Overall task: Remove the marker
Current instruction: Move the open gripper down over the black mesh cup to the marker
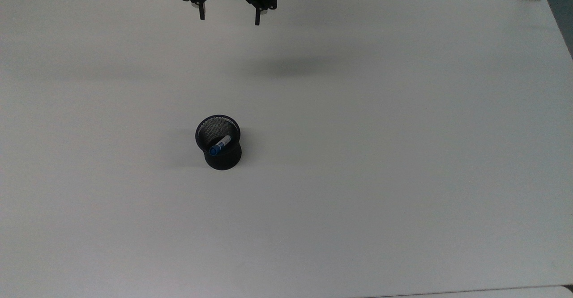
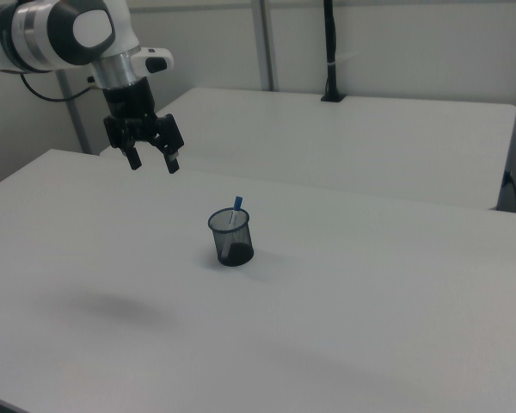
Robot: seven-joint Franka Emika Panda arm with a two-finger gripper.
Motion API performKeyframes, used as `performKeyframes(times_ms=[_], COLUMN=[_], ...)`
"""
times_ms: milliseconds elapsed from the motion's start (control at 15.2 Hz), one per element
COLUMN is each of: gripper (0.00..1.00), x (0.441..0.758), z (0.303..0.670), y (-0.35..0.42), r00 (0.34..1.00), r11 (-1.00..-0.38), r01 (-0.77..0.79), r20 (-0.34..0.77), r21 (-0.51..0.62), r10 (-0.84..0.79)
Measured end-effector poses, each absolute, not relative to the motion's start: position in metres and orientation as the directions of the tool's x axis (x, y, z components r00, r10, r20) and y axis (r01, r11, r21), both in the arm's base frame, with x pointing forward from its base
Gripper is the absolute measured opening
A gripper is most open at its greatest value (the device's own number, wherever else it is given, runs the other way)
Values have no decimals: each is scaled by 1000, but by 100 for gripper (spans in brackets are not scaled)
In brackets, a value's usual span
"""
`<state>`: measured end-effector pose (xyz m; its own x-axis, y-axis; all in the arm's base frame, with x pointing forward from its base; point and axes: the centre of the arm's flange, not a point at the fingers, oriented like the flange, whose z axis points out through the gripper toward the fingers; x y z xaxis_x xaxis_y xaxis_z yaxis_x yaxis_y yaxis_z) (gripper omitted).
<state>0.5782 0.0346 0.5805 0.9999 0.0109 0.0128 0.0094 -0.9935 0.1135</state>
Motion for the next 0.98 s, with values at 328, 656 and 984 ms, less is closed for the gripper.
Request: performKeyframes(times_ms=[328,656,984], gripper=[100,100,100], x=[579,579,601], z=[574,573,554], y=[37,36,21], r00=[1000,1000,999], r11=[-996,-996,-996], r01=[8,7,-19], r20=[-1,-3,52], r21=[90,90,85], r10=[7,6,-15])
